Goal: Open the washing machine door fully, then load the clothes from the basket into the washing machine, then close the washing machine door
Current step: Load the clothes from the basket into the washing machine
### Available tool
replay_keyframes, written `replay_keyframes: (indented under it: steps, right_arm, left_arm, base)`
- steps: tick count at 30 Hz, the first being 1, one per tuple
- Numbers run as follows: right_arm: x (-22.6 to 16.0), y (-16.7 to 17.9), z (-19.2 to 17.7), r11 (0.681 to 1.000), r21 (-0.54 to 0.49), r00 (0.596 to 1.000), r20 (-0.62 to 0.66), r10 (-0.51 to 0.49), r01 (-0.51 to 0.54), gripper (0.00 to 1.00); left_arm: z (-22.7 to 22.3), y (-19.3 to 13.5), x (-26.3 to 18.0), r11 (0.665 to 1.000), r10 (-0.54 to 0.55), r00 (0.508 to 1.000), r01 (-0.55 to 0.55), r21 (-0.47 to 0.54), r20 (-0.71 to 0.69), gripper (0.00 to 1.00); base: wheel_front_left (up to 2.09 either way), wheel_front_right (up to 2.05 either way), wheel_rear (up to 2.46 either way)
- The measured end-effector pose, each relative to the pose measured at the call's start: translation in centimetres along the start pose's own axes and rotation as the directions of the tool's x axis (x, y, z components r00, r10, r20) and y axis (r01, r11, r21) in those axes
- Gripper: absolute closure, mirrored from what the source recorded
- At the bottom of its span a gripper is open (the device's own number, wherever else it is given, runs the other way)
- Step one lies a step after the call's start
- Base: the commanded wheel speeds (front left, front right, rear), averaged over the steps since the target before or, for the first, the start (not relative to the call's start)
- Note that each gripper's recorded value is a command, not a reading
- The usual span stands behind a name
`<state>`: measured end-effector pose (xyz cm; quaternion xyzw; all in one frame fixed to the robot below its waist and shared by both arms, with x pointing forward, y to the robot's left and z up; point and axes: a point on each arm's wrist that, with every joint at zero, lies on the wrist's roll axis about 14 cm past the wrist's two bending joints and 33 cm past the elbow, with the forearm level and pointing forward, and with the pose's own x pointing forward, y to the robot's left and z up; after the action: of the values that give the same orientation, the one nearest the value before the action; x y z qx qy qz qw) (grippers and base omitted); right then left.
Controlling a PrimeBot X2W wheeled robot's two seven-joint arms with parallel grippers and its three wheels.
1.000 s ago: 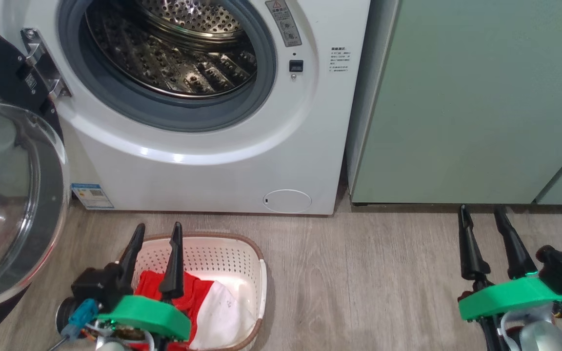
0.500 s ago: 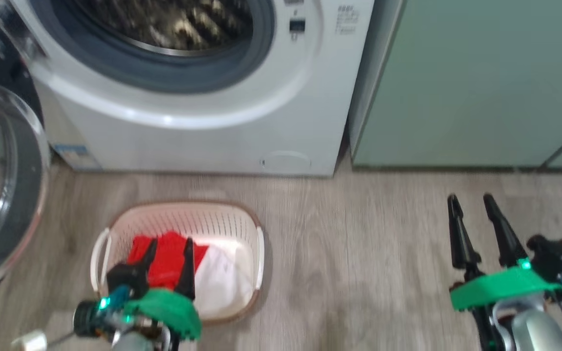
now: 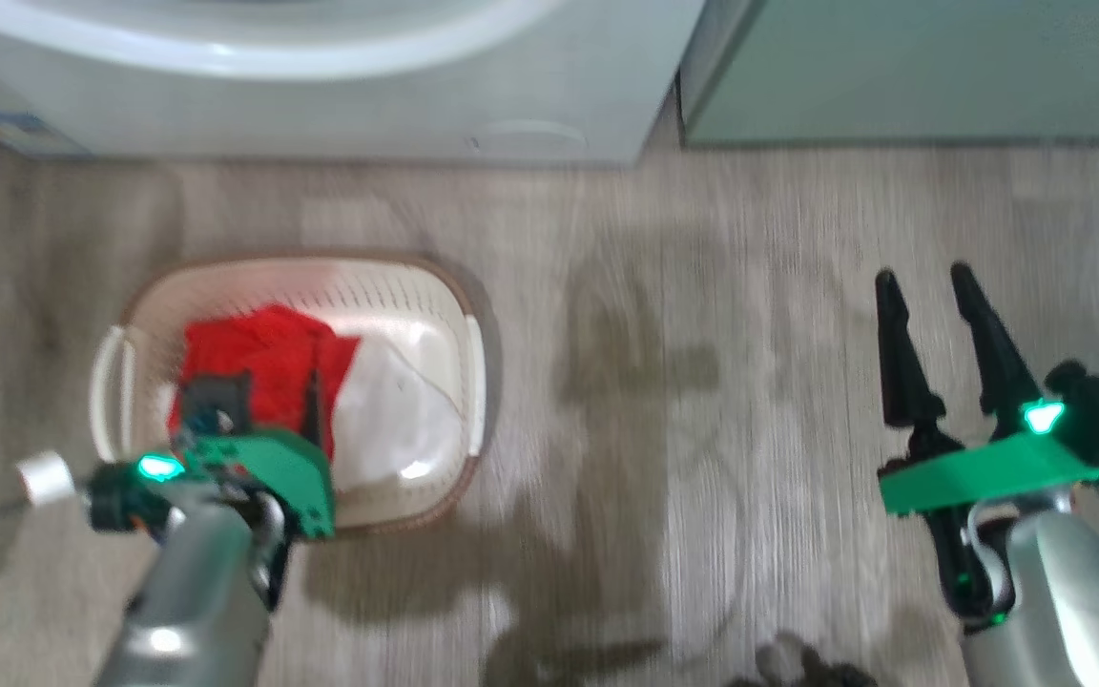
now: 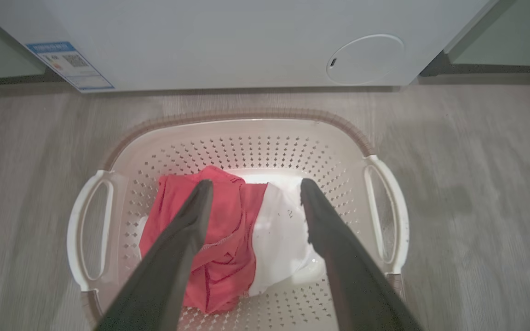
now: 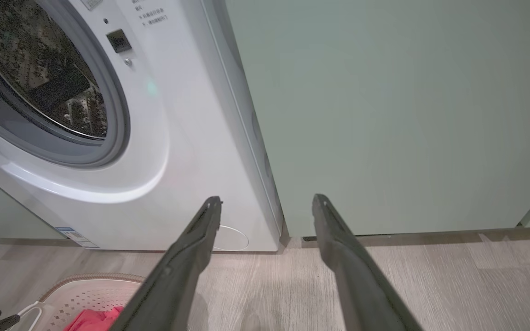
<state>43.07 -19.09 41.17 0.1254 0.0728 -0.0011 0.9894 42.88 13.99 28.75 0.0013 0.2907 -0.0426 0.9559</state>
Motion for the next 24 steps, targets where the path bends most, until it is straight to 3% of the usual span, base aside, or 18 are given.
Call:
replay_keyframes:
  steps: [7, 15, 24]
  right_arm:
    - [2.0, -1.8, -3.0, 0.999, 0.000, 0.997, -0.062, -0.040, 0.040, 0.00]
    - [2.5, -4.5, -7.0, 0.994, -0.010, 0.982, -0.154, -0.106, 0.106, 0.00]
    - [1.6, -7.4, -9.7, 0.981, -0.032, 0.956, -0.222, -0.192, 0.190, 0.00]
  left_arm:
    - [-4.5, 1.8, 5.1, 0.998, 0.033, 0.984, -0.023, 0.057, -0.177, 0.00]
    - [-10.0, 2.5, 9.7, 0.984, 0.020, 0.933, 0.045, 0.171, -0.359, 0.00]
    - [-16.4, 2.3, 12.1, 0.962, 0.026, 0.836, 0.128, 0.241, -0.548, 0.00]
  base:
    - [0.00, 0.00, 0.00]
    - [0.00, 0.00, 0.00]
    - [0.00, 0.00, 0.00]
